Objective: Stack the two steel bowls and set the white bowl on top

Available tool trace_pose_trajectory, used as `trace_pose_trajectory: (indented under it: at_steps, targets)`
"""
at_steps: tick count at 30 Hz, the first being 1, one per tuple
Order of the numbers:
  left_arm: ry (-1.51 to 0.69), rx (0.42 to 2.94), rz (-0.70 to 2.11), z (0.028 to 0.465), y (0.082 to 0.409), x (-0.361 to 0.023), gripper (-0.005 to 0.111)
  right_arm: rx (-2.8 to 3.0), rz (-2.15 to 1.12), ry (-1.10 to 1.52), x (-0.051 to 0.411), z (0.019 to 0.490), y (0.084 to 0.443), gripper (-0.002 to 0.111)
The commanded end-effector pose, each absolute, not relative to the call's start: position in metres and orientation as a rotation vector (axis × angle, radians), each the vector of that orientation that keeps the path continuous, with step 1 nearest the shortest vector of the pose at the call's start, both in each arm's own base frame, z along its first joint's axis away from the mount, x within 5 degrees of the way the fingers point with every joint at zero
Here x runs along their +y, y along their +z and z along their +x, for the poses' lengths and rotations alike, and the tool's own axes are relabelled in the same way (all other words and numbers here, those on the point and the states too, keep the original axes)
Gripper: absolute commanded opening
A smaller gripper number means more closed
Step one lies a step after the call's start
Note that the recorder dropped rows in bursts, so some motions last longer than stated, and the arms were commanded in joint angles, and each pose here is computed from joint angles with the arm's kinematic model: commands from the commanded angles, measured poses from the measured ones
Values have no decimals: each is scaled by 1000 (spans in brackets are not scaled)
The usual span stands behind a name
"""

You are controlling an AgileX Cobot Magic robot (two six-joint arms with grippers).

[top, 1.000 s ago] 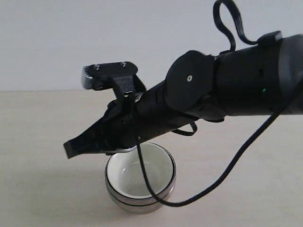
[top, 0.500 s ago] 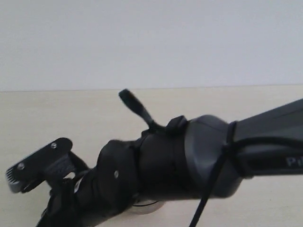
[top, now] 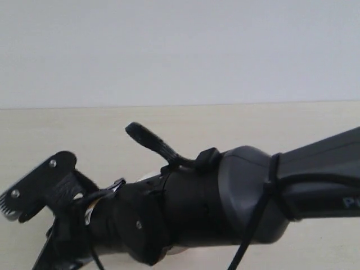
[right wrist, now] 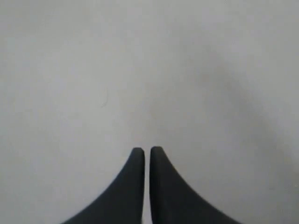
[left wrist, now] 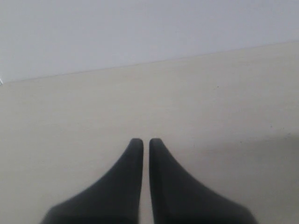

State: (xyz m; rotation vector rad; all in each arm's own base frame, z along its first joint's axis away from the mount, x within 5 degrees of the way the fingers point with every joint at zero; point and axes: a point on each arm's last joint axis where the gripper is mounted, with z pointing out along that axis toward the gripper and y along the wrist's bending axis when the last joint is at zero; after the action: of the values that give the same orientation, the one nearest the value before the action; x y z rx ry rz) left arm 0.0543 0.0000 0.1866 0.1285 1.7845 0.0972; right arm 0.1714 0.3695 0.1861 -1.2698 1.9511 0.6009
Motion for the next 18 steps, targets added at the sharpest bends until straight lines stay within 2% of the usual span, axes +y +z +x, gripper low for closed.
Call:
trace_pose_trajectory:
  at_steps: [1, 5, 10, 12, 18]
  targets:
    - [91, 1787, 124, 54, 185, 0, 4, 1701, -1156, 494, 357, 202, 222, 0]
    - [91, 1787, 124, 54, 185, 0, 4, 1543, -1048, 301, 345, 219, 248, 0]
    - [91, 1787, 124, 54, 185, 0, 4, 1575, -711, -383, 302, 239, 265, 0]
    - [91, 1787, 124, 54, 185, 0, 4, 1646, -729, -570, 289, 241, 262, 0]
    - [91, 1787, 124, 54, 185, 0, 4, 1832, -801, -710, 279, 235, 258, 0]
